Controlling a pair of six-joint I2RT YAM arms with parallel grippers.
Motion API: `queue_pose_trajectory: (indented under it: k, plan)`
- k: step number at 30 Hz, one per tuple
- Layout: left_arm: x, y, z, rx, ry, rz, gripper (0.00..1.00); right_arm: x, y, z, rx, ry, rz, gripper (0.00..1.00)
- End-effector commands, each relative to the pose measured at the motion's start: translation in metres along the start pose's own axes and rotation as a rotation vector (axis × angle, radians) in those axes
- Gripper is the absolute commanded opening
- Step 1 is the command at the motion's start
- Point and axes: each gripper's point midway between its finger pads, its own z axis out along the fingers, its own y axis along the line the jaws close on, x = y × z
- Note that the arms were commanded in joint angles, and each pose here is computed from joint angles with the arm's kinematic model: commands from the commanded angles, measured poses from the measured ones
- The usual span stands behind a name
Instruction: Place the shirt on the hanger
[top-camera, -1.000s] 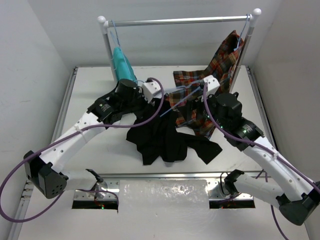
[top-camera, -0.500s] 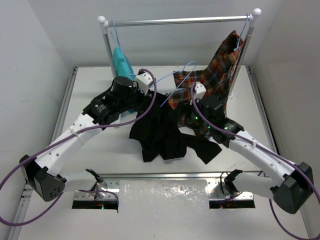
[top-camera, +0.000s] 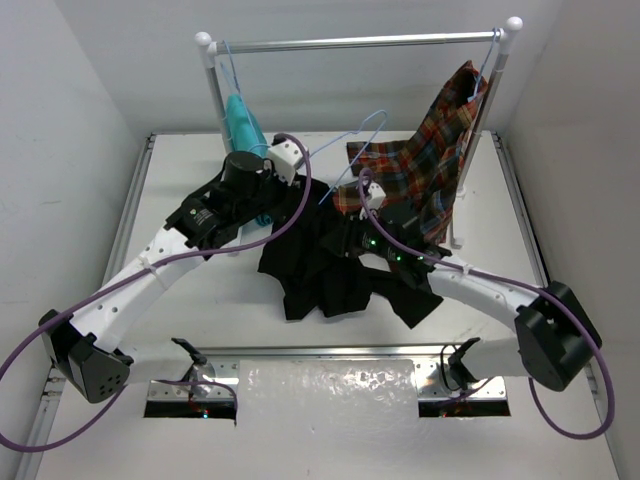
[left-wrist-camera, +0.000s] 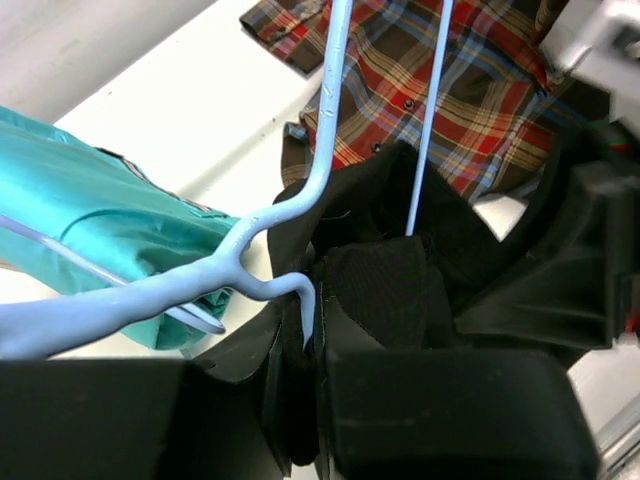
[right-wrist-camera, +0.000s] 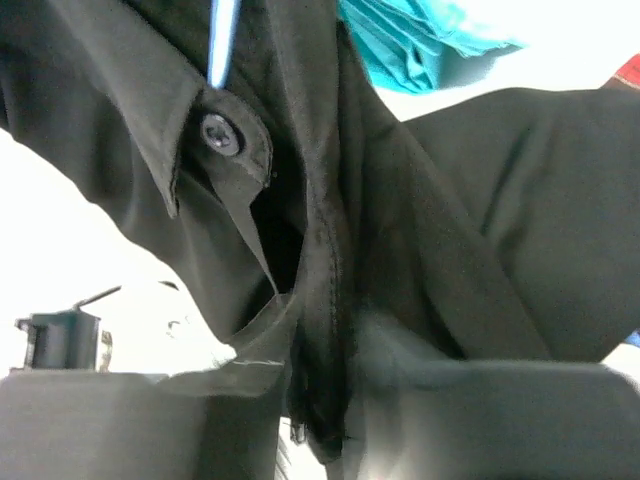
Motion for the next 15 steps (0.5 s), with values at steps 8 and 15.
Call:
queue_pose_trajectory:
  k: [8, 15]
  plan:
    - [-0.056, 0.016, -0.029, 0.007, -0.178, 0.116, 0.00, -0.085, -0.109, -0.056, 0.402, -0.265, 0.120, 0.00]
    - [0.017, -0.009, -0.023, 0.143, -0.042, 0.298, 0.00, -0.166, -0.095, -0.096, 0.555, -0.378, -0.092, 0.00]
